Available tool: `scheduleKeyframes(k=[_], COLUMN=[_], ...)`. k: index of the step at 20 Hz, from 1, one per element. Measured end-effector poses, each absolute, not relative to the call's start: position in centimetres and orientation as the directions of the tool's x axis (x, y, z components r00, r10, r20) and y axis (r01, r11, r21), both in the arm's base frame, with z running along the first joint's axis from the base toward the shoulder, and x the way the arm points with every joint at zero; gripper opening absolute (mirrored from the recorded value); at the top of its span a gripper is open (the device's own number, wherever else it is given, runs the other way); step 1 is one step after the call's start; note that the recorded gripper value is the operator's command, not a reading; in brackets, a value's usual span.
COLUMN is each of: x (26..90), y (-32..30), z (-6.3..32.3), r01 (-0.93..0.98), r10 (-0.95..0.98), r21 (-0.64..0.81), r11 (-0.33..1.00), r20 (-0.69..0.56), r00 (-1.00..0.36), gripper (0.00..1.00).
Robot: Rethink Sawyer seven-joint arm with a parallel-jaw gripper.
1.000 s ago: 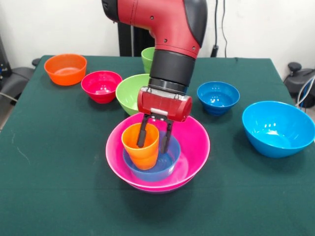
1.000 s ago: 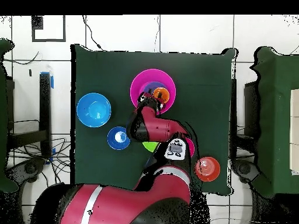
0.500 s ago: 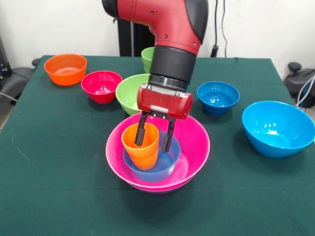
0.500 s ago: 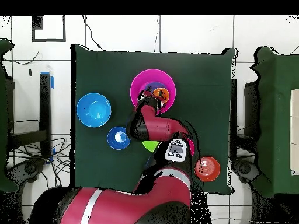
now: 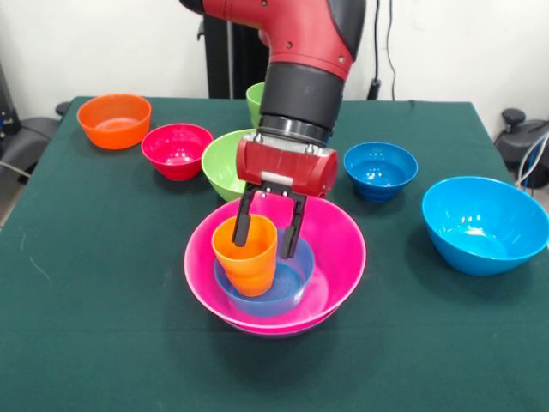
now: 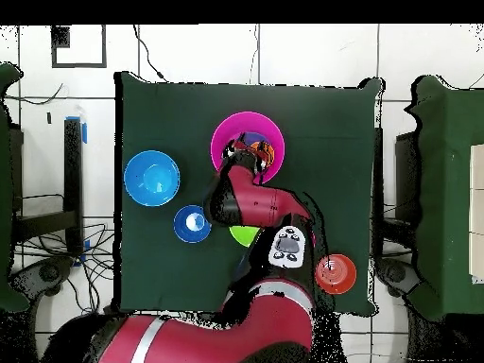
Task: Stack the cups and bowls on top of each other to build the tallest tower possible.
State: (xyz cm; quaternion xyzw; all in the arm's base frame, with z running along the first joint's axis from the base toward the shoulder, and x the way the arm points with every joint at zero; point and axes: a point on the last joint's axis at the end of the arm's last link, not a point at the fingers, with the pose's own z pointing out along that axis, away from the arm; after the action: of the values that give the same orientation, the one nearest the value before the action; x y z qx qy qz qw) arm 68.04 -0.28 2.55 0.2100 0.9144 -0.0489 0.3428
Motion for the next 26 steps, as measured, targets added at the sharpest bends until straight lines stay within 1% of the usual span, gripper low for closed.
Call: scheduleKeyframes(k=[15,16,22,23,25,26], x=[69.1,69.0,68.4,68.0,67.8,67.2], y=[-1.8,-2.0,-2.6,-3.0,-3.2,-3.8], z=[9.2,10.2,12.9,13.9,14.4,15.4], r01=[0.474,0.484,0.51,0.523,0.531,0.544], r10=[0.408,0.42,0.457,0.475,0.485,0.502], r21=[0.057,0.06,0.076,0.082,0.086,0.092], r11=[0.879,0.873,0.857,0.848,0.843,0.834], r20=[-0.606,-0.597,-0.57,-0.556,-0.549,-0.537], r00=[-0.683,-0.683,-0.683,-0.682,-0.681,-0.678], gripper=[1.0,1.0,1.0,1.0,1.0,1.0])
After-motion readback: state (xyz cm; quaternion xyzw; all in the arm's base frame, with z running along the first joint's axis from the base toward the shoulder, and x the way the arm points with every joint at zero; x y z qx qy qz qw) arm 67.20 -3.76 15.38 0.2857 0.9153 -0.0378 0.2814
